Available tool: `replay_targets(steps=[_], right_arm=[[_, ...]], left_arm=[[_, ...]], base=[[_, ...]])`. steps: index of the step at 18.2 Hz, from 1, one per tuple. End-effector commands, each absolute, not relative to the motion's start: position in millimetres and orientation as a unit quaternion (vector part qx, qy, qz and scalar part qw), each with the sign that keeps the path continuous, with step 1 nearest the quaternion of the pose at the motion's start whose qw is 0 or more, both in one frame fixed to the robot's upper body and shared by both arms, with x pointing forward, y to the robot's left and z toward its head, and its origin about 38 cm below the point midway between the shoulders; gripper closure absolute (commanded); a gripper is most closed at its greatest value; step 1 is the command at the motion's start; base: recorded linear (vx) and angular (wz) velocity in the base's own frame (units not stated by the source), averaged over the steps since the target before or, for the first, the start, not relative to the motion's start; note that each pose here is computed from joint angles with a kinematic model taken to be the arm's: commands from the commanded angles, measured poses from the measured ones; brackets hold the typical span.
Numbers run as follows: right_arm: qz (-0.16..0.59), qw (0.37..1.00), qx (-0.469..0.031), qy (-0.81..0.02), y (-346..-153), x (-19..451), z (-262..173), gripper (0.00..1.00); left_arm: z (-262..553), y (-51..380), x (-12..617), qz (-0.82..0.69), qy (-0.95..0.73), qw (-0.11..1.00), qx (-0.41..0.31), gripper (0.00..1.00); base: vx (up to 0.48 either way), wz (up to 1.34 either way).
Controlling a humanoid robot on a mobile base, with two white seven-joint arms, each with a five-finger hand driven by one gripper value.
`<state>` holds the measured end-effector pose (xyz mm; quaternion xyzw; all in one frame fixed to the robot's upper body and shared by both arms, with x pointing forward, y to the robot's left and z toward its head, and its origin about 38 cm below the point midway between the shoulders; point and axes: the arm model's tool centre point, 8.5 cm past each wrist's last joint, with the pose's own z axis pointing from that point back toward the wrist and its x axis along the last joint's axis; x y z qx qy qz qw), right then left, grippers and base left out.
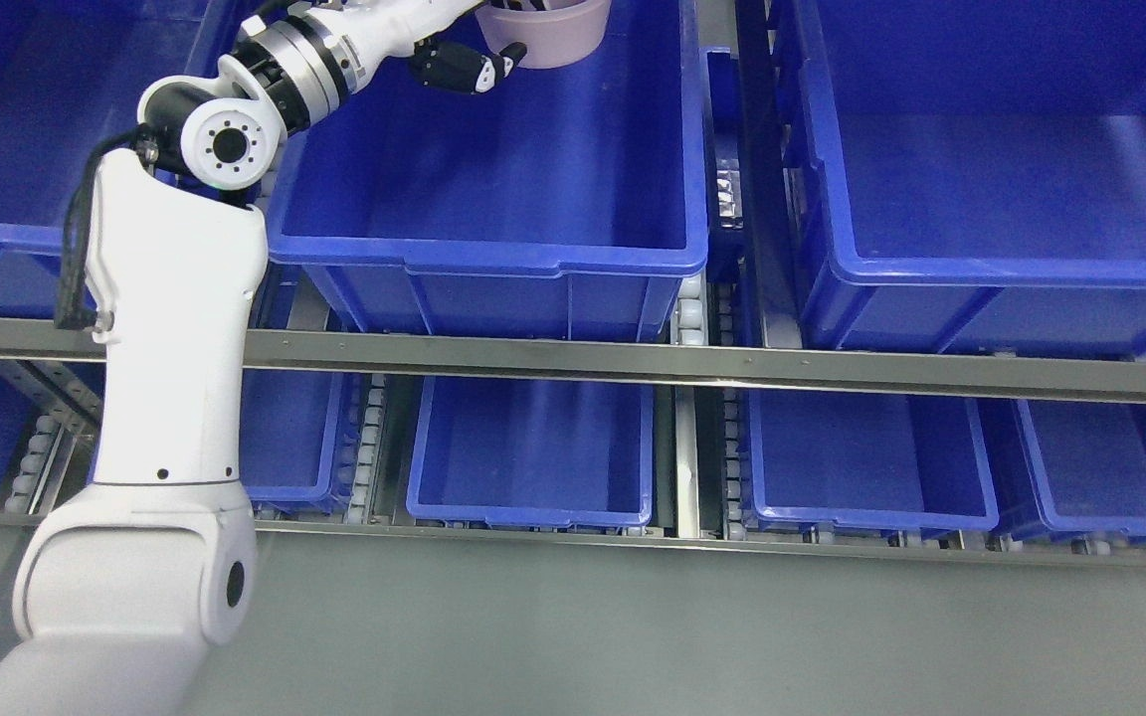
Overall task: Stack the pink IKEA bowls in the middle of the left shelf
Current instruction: 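Lower the stacked bowls into the middle blue bin and open the left hand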
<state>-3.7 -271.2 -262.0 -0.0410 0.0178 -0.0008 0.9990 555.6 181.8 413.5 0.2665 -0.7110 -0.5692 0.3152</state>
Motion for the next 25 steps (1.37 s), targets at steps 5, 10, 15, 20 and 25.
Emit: replay_targets(steps=[5,10,15,20,25], right_arm=[[-0.006,0.999,-0.049,0.015,-282.5,-11,-261,0.00],[-0.006,0.999,-0.049,0.014,-282.5,-11,-261,0.00],[-0.006,0.999,-0.049,0.015,-282.5,-11,-261,0.00],[-0.006,0.999,-0.049,0.015,-282.5,-11,-261,0.00],[-0.007,0.999,-0.049,0.014,-282.5,-11,-261,0.00]], left_arm=[[370,254,579,-0.575,-0.648,0.408,0.288,0.95],[330,195,590,-0.589,-0.653,0.424,0.216,0.95],[317,168,591,-0.602,-0.652,0.414,0.203,0.93],[316,172,591,-0.601,-0.651,0.417,0.205,0.81],[320,180,591,-0.594,-0.654,0.419,0.211,0.46]], base=[[0.090,-0.07],[0.046,-0.03],[0.006,0.00],[0.000,0.00],[0.000,0.00]])
